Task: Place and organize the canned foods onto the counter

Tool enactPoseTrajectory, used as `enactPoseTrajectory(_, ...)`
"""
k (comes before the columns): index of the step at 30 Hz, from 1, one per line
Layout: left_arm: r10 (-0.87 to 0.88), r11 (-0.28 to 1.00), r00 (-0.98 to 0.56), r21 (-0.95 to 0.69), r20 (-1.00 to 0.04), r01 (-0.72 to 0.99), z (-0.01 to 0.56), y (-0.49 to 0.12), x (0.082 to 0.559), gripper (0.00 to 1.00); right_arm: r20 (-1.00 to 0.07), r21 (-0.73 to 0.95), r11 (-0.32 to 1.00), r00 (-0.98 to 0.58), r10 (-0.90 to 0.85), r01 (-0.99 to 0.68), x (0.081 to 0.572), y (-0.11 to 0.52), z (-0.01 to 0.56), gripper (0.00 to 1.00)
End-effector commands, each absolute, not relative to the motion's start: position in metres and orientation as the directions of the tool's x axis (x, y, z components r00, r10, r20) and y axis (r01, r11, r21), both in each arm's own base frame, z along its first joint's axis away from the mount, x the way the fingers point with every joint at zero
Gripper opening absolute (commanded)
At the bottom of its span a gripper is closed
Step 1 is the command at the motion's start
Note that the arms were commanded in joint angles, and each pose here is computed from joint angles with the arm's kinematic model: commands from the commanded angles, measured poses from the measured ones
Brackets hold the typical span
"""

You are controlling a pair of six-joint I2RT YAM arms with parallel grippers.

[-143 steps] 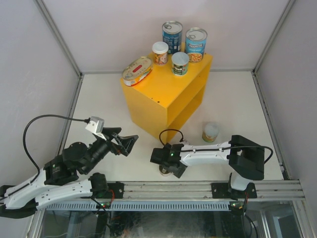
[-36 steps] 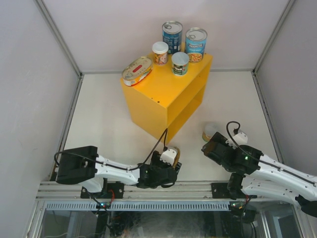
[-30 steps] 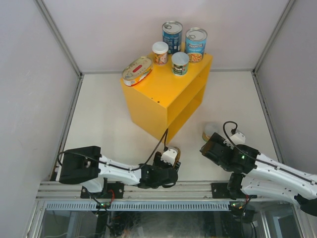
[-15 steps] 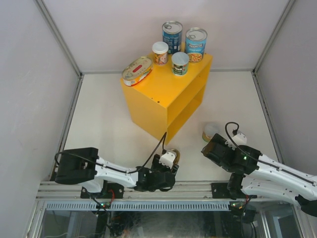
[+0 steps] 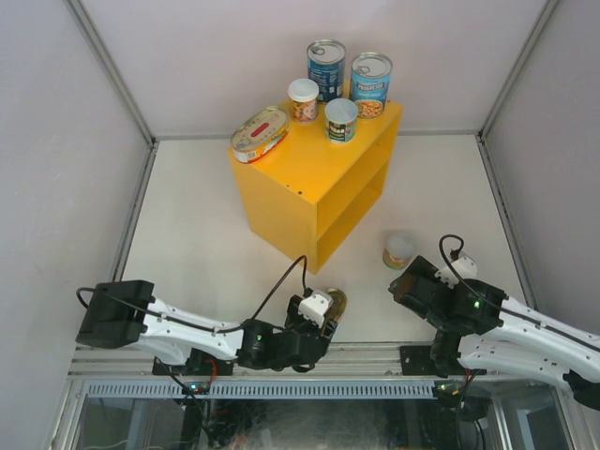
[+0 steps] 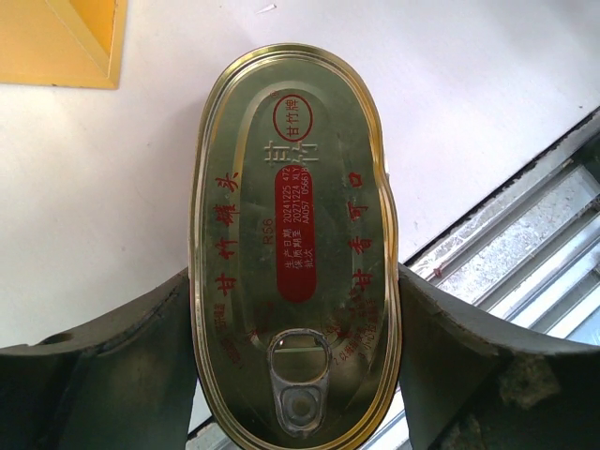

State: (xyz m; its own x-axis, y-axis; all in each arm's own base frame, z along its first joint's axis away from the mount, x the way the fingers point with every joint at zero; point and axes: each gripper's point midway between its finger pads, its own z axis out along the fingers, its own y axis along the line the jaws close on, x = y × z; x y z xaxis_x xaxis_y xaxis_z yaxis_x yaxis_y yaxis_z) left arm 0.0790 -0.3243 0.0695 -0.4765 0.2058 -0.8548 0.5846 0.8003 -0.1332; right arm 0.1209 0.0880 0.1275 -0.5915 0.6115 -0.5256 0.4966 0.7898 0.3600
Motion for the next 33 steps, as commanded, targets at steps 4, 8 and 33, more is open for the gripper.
enactPoseTrajectory(4,0.135,0.804,-0.42,-0.149,-0.897,0.576,0.104,-0.324,0.077,0.0,-0.541,0.37,0.786,-0.573,0.616,0.496,0.12,0.085,0.129,0.87)
enactPoseTrajectory(8,0.146,0.789,-0.391,-0.131,-0.909,0.6,0.122,-0.324,0.069,0.0,-0.548,0.36,0.79,-0.573,0.609,0.496,0.119,0.083,0.128,0.87)
enactPoseTrajectory(33,0.072,0.719,-0.19,-0.081,-0.979,0.69,0.322,-0.295,0.072,0.0,-0.553,0.424,0.772,-0.54,0.634,0.473,0.124,0.088,0.141,0.86)
